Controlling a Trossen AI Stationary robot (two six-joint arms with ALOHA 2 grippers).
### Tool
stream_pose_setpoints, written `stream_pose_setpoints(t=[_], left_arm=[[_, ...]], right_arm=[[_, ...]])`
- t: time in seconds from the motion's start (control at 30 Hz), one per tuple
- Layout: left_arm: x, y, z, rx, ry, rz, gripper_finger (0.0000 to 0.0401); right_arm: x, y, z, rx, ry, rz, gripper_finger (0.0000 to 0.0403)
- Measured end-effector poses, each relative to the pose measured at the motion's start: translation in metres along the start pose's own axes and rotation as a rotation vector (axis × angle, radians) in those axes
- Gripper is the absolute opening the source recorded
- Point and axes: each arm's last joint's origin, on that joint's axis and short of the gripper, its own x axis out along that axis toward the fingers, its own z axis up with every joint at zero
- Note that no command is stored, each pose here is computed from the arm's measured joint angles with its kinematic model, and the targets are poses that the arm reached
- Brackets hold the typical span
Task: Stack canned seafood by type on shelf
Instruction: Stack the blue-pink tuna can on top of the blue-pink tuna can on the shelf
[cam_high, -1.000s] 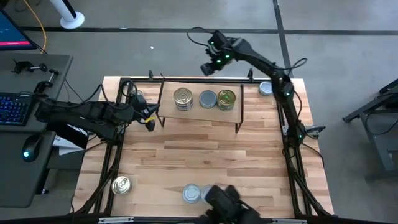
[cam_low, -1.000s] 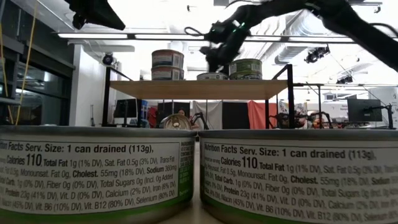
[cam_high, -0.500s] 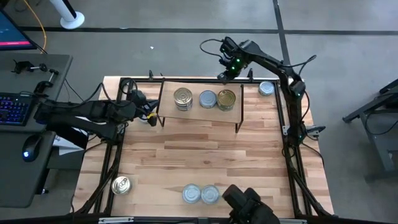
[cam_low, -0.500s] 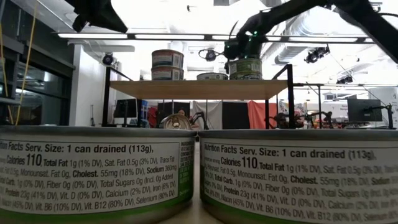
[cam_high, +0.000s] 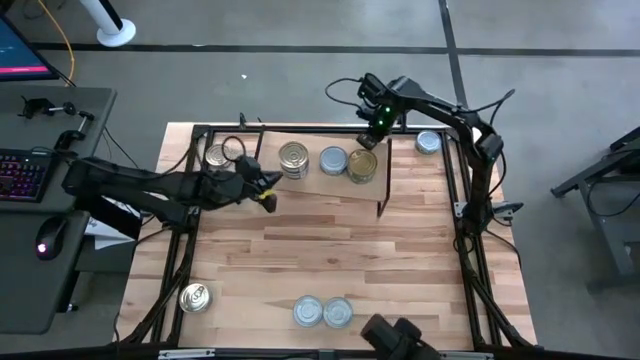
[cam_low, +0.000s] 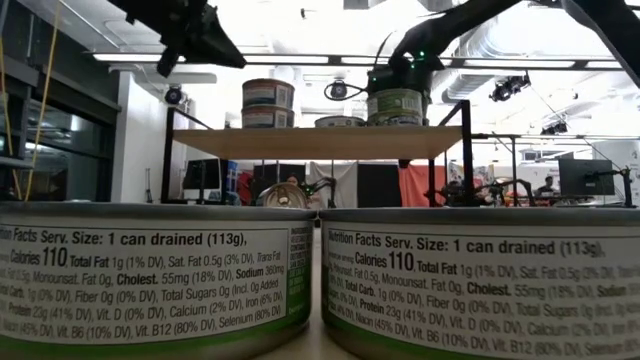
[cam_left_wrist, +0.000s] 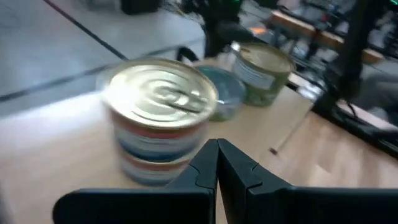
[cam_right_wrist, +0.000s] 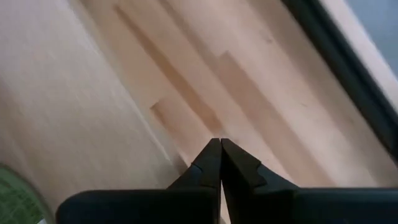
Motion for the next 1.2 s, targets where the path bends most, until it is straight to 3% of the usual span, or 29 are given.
stream_pose_setpoints(t=[0.17, 0.3, 0.57, 0.73, 0.97, 1.2], left_arm=[[0.003, -0.012, -0.006, -0.011, 0.077, -0.162, 0.0000], [-0.012, -0.013, 0.002, -0.038, 0.046, -0.247, 0.0000], [-0.057, 0.010, 0.033, -0.061, -0.158, -0.256, 0.0000], [-0.077, 0.026, 0.043, -0.052, -0.244, -0.240, 0.0000], [-0.091, 0.038, 0.047, -0.073, -0.297, -0.190, 0.0000], [-0.089, 0.039, 0.043, -0.123, -0.249, -0.178, 0.0000]], right_arm=[[0.008, 0.028, -0.004, -0.071, 0.039, 0.013, 0.0000], [0.013, 0.060, -0.005, -0.166, 0.029, 0.034, 0.0000], [0.020, 0.117, -0.006, -0.317, -0.045, 0.085, 0.0000], [0.021, 0.140, -0.005, -0.371, -0.105, 0.178, 0.0000], [0.018, 0.134, 0.011, -0.445, -0.258, 0.162, 0.0000], [0.007, 0.111, 0.040, -0.399, -0.506, 0.161, 0.0005]])
